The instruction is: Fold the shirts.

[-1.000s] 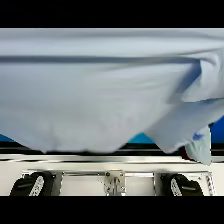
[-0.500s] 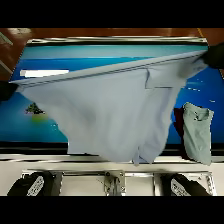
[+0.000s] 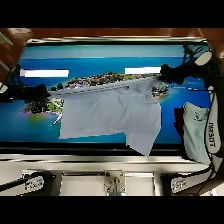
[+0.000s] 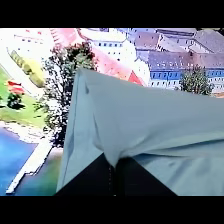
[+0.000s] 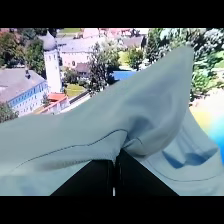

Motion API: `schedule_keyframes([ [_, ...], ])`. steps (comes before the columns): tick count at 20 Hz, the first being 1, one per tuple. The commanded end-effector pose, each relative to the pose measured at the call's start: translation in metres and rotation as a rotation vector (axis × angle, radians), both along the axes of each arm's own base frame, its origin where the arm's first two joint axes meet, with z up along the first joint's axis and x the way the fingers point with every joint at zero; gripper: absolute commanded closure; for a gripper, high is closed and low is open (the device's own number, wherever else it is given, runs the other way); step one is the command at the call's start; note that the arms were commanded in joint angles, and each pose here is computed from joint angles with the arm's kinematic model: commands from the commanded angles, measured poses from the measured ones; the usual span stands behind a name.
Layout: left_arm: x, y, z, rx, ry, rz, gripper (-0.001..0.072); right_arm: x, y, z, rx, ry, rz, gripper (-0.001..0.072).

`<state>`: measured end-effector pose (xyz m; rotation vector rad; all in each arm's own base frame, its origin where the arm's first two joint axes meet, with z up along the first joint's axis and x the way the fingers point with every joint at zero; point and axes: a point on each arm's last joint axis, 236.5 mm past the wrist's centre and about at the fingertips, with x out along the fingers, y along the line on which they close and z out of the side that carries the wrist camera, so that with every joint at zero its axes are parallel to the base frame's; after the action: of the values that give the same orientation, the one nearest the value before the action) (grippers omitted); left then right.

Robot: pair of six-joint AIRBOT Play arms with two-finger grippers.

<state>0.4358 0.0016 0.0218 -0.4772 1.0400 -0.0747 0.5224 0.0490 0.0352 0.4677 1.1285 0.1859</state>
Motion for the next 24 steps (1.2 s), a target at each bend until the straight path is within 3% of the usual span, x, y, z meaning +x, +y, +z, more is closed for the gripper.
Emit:
schedule_keyframes([
  [1, 0.005, -0.024, -0.046, -0.171, 0.119, 0.029, 0.0648, 0.005, 0.037, -0.043, 0.048, 0.069, 0.030, 0.0624],
  [2, 0.004, -0.026, -0.050, -0.183, 0.135, 0.026, 0.0508, 0.011, 0.039, -0.040, 0.047, 0.043, 0.023, 0.0484],
  [3, 0.001, -0.024, -0.050, -0.184, 0.143, 0.023, 0.0252, 0.012, 0.041, -0.033, 0.061, 0.028, 0.025, 0.0197],
  [4, -0.005, -0.018, -0.048, -0.181, 0.168, 0.011, 0.0046, 0.009, 0.036, -0.021, 0.048, 0.009, 0.055, 0.0038],
  [8, -0.083, 0.048, -0.043, -0.091, 0.439, -0.034, 0.0049, -0.053, -0.054, 0.015, -0.200, 0.124, 0.142, 0.0044],
  [9, -0.106, 0.057, -0.045, -0.104, 0.497, -0.028, 0.0052, -0.076, -0.078, 0.017, -0.233, 0.196, 0.125, 0.0142],
  [12, -0.160, 0.052, -0.072, -0.191, 0.565, 0.015, 0.0048, -0.128, -0.097, 0.011, -0.085, 0.308, 0.089, 0.0157],
  [13, -0.178, 0.042, -0.089, -0.230, 0.588, 0.049, 0.0031, -0.136, -0.093, 0.005, -0.013, 0.313, 0.062, 0.0135],
  [14, -0.191, 0.031, -0.104, -0.271, 0.598, 0.069, 0.0031, -0.141, -0.086, -0.002, 0.061, 0.315, 0.036, 0.0032],
  [16, -0.204, 0.005, -0.128, -0.365, 0.586, 0.088, 0.0031, -0.149, -0.072, -0.018, 0.153, 0.333, 0.007, 0.0032],
  [20, -0.183, -0.021, -0.135, -0.493, 0.448, 0.148, 0.0031, -0.149, -0.059, -0.035, 0.154, 0.340, 0.010, 0.0032],
  [24, -0.175, -0.031, -0.132, -0.515, 0.427, 0.141, 0.0035, -0.136, -0.064, -0.036, 0.145, 0.294, -0.021, 0.0032],
])
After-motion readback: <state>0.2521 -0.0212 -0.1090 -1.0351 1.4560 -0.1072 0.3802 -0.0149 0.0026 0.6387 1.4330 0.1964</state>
